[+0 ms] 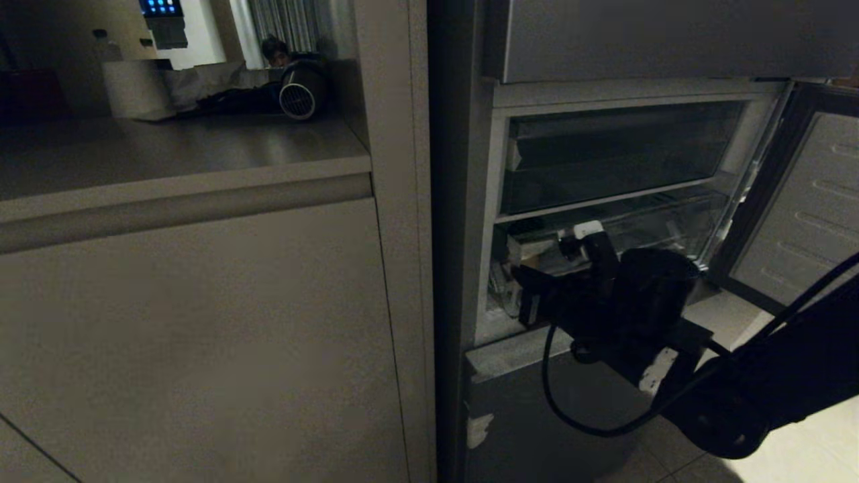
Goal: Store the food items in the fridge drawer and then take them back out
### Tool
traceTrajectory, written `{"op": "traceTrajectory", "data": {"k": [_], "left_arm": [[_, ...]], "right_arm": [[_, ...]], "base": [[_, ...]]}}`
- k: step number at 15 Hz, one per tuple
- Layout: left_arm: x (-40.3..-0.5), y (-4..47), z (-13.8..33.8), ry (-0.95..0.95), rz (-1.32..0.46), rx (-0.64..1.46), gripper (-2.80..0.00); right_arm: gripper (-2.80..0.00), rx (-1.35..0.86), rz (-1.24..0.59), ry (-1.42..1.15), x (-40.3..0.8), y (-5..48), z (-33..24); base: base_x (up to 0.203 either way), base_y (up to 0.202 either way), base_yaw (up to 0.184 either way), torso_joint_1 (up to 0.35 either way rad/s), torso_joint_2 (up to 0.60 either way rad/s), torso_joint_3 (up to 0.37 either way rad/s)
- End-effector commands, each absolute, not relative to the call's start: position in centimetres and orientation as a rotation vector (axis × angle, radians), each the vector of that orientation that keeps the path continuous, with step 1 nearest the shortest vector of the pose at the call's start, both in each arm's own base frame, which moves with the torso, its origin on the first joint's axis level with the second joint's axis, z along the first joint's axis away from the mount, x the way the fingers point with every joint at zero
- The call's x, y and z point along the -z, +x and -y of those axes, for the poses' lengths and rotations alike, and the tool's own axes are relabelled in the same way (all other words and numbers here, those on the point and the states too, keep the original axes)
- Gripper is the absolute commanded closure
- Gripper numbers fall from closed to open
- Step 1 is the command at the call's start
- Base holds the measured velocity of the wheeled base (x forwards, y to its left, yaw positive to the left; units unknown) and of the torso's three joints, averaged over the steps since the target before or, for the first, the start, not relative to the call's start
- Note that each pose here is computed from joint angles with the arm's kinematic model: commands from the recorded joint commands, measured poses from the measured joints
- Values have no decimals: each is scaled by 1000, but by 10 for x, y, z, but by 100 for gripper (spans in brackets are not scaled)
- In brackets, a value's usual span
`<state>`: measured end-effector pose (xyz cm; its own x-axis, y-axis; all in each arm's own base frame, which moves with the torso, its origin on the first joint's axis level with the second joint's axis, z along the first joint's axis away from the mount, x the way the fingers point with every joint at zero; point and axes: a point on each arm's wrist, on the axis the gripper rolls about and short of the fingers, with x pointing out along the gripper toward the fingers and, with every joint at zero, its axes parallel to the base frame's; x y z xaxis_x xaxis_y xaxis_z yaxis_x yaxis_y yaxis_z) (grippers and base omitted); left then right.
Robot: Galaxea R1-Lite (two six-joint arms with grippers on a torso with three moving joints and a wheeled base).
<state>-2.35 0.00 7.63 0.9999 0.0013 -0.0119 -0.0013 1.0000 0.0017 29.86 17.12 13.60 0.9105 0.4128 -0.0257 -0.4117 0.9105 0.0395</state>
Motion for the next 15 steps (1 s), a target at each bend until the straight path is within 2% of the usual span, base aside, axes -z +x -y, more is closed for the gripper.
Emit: {"op": "traceTrajectory", "data": {"k": [1,8,9,15], "left_arm": [[-76,-23,0,2,-14,-2,0],[-76,-23,0,2,-14,-2,0],[-76,-24,0,2,-12,-2,0],[-76,-23,0,2,-14,-2,0]], "right_arm": [[0,-434,-23,39,-147,275,-165],[0,-414,-59,23,-150,188,-148],[-280,-423,-59,22,-151,177,-143],[-280,-415,-42,30,-151,133,-117]], "base": [[0,0,0,0,0,0],[0,0,0,0,0,0],[0,0,0,0,0,0],[0,0,0,0,0,0]]}}
